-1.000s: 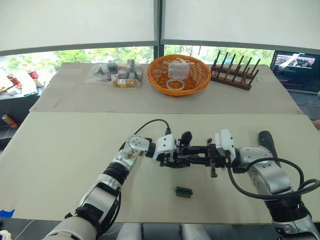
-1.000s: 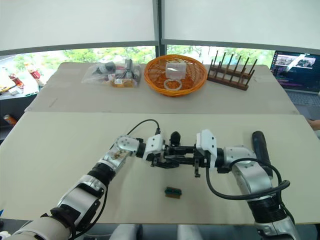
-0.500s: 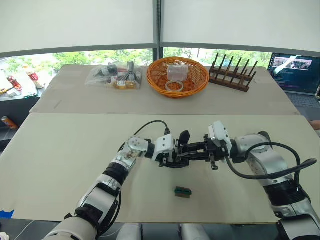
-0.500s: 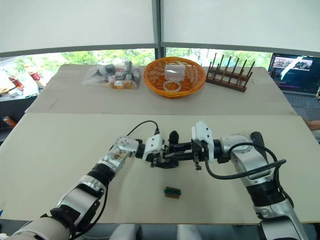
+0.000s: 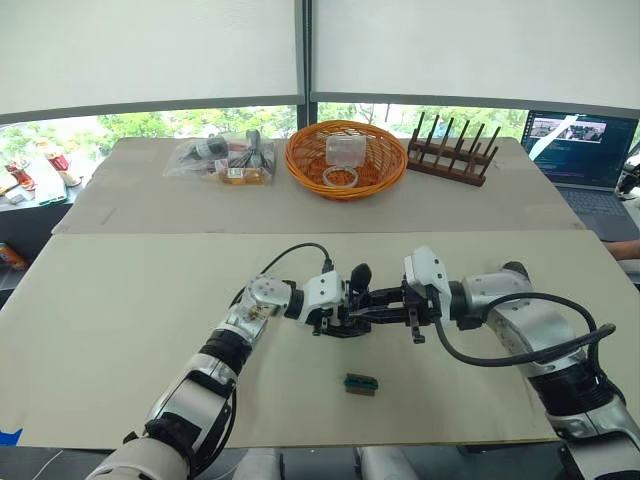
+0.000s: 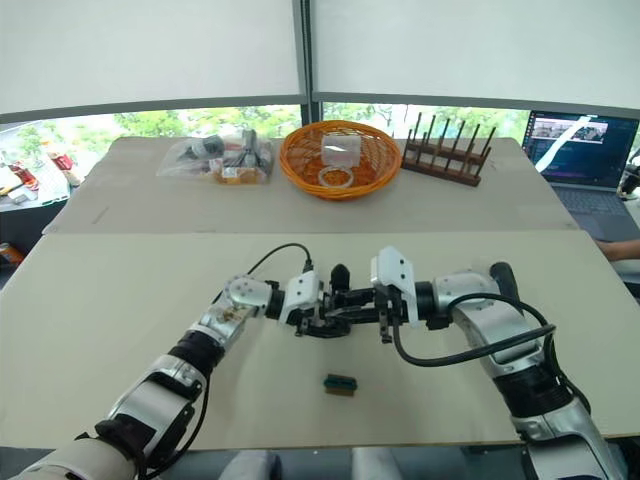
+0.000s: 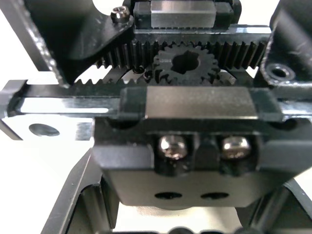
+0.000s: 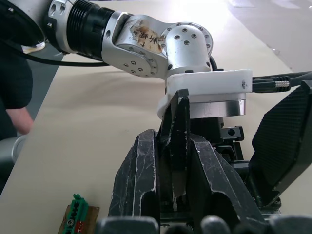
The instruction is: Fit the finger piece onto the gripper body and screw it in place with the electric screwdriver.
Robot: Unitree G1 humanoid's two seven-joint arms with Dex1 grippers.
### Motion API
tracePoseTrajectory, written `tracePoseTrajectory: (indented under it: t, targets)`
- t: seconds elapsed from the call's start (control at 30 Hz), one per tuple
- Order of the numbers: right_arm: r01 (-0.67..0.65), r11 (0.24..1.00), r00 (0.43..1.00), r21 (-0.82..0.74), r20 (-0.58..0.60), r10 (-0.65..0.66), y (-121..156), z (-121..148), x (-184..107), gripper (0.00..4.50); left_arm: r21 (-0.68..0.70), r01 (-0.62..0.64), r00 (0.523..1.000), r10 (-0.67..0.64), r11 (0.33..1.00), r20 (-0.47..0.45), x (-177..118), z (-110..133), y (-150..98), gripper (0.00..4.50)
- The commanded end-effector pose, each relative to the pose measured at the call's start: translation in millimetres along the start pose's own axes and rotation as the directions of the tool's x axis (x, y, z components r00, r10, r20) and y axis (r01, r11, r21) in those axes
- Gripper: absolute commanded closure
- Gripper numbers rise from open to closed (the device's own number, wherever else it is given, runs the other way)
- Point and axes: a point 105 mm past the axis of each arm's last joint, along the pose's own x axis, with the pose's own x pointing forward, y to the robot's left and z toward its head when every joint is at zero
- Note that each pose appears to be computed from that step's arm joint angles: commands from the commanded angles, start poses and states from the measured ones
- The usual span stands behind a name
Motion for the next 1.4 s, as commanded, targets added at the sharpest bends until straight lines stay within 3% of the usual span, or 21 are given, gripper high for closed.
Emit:
tracePoseTrajectory:
  t: [0.03, 0.17, 0.4, 0.6, 0.63, 0.7, 0.8, 1.03, 1.2, 1.33, 1.4]
  targets:
    - [0.03, 0.954, 0.944, 0.297, -0.321, 0.07, 19, -91, -7, 4.15, 0.047, -0.01, 1.0, 0.008, 0.999, 0.028, -8, 13, 5, 2.12]
    - [0.05, 0.954, 0.929, 0.297, -0.365, 0.065, 20, -103, -8, 4.15, 0.043, -0.012, 1.0, 0.011, 0.999, 0.027, -9, 12, 3, 2.12]
    - [0.038, 0.989, 0.957, 0.143, -0.29, 0.005, 15, -81, -1, 4.15, 0.053, 0.0, 1.0, -0.001, 0.999, 0.016, -8, 11, 0, 2.12]
    - [0.118, 0.992, 0.99, -0.034, -0.074, -0.12, -8, -11, -9, 4.15, 0.049, -0.003, 1.0, 0.002, 0.999, 0.028, -3, 13, 2, 2.12]
    - [0.131, 0.99, 0.99, -0.06, -0.05, -0.134, -8, 0, -13, 3.12, 0.049, -0.001, 1.0, -0.001, 0.999, 0.032, -2, 14, 2, 2.12]
    - [0.132, 0.986, 0.989, -0.1, -0.052, -0.138, -3, 11, -20, 2.46, 0.05, 0.001, 0.999, -0.003, 0.999, 0.037, 0, 15, 2, 2.12]
    - [0.108, 0.988, 0.988, -0.106, -0.094, -0.119, 7, 13, -31, 2.42, 0.048, 0.007, 0.999, -0.009, 0.999, 0.045, 3, 16, 2, 2.12]
    - [0.209, 0.97, 0.967, -0.124, -0.119, -0.223, 15, 31, -68, 2.42, 0.043, 0.027, 0.998, -0.029, 0.999, 0.053, 13, 15, 0, 2.12]
    - [0.294, 0.951, 0.936, -0.099, -0.172, -0.308, 23, 29, -92, 2.42, 0.031, 0.011, 1.0, -0.011, 0.999, 0.021, 19, 8, 1, 2.12]
    - [0.409, 0.912, 0.867, -0.029, -0.298, -0.399, 29, 16, -120, 2.42, 0.034, 0.008, 1.0, -0.007, 0.999, -0.005, 6, 1, -1, 0.3]
    - [0.452, 0.892, 0.843, -0.005, -0.324, -0.429, 28, 15, -128, 2.42, 0.026, -0.004, 1.0, 0.004, 1.0, 0.001, 0, 1, -1, 0.05]
